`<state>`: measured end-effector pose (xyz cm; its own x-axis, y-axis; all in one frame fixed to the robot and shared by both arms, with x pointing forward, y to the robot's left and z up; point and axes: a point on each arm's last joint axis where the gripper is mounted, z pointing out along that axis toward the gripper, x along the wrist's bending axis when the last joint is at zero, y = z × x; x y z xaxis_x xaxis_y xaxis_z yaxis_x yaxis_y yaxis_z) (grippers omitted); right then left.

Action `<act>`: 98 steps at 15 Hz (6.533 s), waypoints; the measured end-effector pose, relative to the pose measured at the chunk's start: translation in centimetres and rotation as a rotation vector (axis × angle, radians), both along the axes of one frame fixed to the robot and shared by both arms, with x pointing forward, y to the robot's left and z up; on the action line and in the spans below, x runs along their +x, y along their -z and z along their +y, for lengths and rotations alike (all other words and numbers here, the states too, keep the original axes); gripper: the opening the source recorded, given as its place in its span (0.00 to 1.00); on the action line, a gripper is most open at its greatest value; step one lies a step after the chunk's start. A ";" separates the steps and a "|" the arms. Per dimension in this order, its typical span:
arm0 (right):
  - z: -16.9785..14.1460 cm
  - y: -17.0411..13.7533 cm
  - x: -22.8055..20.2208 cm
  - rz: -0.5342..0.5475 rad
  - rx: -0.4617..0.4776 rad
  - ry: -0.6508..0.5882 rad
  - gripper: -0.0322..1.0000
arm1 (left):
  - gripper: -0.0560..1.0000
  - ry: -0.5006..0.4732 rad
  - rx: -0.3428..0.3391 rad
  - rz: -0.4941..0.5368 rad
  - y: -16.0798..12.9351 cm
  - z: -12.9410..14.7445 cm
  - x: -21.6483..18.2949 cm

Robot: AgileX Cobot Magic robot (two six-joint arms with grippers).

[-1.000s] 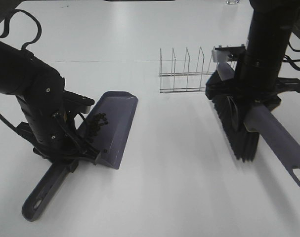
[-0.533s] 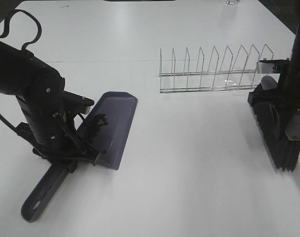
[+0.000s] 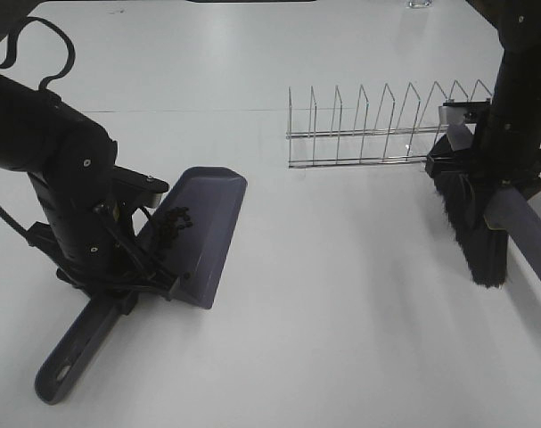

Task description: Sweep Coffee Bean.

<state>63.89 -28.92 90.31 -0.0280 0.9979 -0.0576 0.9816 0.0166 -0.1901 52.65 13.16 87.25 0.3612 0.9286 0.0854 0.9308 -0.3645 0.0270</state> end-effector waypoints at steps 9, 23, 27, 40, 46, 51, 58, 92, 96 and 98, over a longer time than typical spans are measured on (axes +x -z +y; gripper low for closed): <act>-0.3 1.1 4.6 -0.037 0.025 -0.051 0.32 | 0.37 -0.003 0.017 0.022 0.0 0.2 -0.2; -0.3 -0.6 9.2 -0.234 0.103 -0.043 0.32 | 0.37 -0.010 0.020 0.035 0.0 0.2 -0.3; 0.0 -0.7 9.2 -0.238 0.180 0.001 0.32 | 0.37 -0.012 0.023 0.040 0.0 0.2 -0.4; 0.3 -2.2 10.0 -0.304 0.221 0.018 0.59 | 0.37 -0.013 0.021 0.040 0.0 0.2 -0.4; 0.2 -8.1 10.4 -0.461 0.215 0.033 0.61 | 0.37 -0.063 -0.007 0.039 -0.3 -0.2 -0.1; 0.6 -13.2 6.1 -0.472 0.258 0.062 0.61 | 0.37 -0.142 -0.043 -0.001 -0.8 -0.8 3.9; 0.8 -14.5 -0.1 -0.389 0.272 0.048 0.61 | 0.37 -0.146 -0.040 0.006 0.2 -2.0 6.2; 0.3 -17.9 -32.8 -0.810 0.205 -0.042 0.61 | 0.66 -0.488 -0.158 -0.519 -19.4 18.0 -17.5; 0.1 -15.6 -35.6 -0.900 0.172 -0.053 0.61 | 0.66 -0.424 -0.137 -0.658 -18.4 17.9 -21.7; 0.1 -15.0 -36.4 -0.932 0.171 -0.055 0.61 | 0.66 -0.409 -0.152 -0.712 -18.4 17.8 -22.8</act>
